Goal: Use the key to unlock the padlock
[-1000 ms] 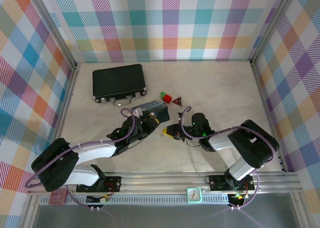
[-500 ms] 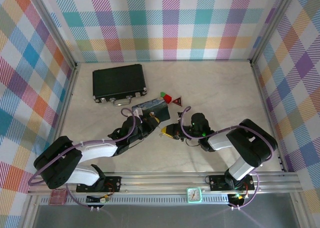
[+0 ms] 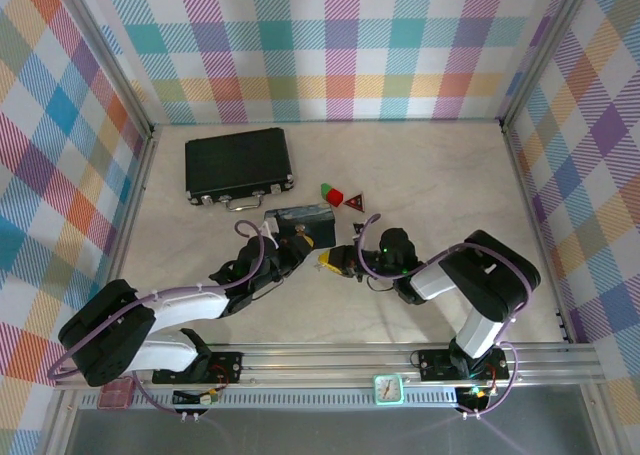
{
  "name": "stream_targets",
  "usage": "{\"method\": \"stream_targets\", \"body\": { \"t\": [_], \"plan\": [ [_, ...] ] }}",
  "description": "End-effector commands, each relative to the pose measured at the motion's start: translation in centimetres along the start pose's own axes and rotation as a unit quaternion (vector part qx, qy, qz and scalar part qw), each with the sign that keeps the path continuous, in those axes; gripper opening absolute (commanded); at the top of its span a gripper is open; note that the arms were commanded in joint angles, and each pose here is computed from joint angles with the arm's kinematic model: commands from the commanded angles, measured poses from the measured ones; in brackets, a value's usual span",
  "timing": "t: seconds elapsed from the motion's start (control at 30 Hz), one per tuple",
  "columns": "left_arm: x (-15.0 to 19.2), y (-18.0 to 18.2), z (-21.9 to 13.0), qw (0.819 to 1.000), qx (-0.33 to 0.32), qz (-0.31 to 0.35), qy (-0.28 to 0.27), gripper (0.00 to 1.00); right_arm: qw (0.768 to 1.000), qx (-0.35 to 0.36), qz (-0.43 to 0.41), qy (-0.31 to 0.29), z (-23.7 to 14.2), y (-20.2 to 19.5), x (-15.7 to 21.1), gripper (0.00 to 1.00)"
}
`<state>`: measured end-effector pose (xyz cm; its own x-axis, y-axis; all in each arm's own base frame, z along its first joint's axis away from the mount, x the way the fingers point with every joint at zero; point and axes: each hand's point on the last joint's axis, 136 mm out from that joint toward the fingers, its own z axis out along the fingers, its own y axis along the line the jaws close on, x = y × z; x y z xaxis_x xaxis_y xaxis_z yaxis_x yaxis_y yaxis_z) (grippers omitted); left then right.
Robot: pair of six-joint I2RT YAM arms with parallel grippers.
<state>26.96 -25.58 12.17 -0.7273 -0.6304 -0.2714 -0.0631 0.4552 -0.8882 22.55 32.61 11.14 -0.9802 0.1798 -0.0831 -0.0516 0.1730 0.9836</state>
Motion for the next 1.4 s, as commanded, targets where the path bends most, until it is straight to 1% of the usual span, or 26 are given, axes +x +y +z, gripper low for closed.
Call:
{"method": "stream_targets", "body": {
  "t": [0.0,0.13,0.2,0.27,0.33,0.5,0.63,0.8,1.0,1.17,1.37],
  "plan": [
    [1.9,-1.6,0.1,0.999,0.034,-0.003,0.037,0.00,0.999,-0.041,-0.014,-0.012,1.5,2.4,-1.0,0.00],
    [2.7,-1.8,0.5,0.998,0.050,-0.013,0.044,0.00,0.997,-0.050,0.042,-0.026,2.0,1.6,-1.4,0.00],
    [3.2,-1.9,0.7,0.997,0.055,-0.011,0.050,0.00,0.996,-0.054,0.063,-0.022,2.2,1.5,-1.5,0.00],
    [3.8,-1.8,0.9,0.997,0.059,-0.010,0.058,0.00,0.996,-0.053,0.063,-0.023,2.1,1.5,-1.6,0.00],
    [4.5,-1.8,1.0,0.995,0.067,-0.009,0.070,0.00,0.997,-0.034,0.061,-0.028,1.9,0.7,-2.0,0.00],
    [5.9,-2.5,0.8,0.988,0.111,-0.019,0.103,0.00,0.998,-0.010,0.044,-0.036,0.9,-0.9,-3.4,0.00],
    [6.6,-2.6,0.9,0.985,0.121,-0.028,0.121,0.00,0.999,0.010,0.029,-0.023,0.2,-2.2,-3.7,0.00],
    [6.5,-2.8,0.9,0.984,0.128,-0.033,0.121,0.00,0.999,0.034,0.015,-0.015,-0.8,-3.0,-4.0,0.00],
    [6.3,-3.7,0.6,0.983,0.133,-0.034,0.120,0.00,0.997,0.073,0.016,-0.031,-1.3,-4.1,-4.7,0.00],
    [6.5,-4.4,0.3,0.983,0.135,-0.025,0.124,0.00,0.995,0.073,0.039,-0.050,-1.2,-4.6,-5.4,0.00],
    [7.8,-5.5,0.8,0.979,0.151,-0.016,0.139,0.00,0.995,0.056,0.066,-0.042,-0.3,-4.3,-5.1,0.00]
  ]
}}
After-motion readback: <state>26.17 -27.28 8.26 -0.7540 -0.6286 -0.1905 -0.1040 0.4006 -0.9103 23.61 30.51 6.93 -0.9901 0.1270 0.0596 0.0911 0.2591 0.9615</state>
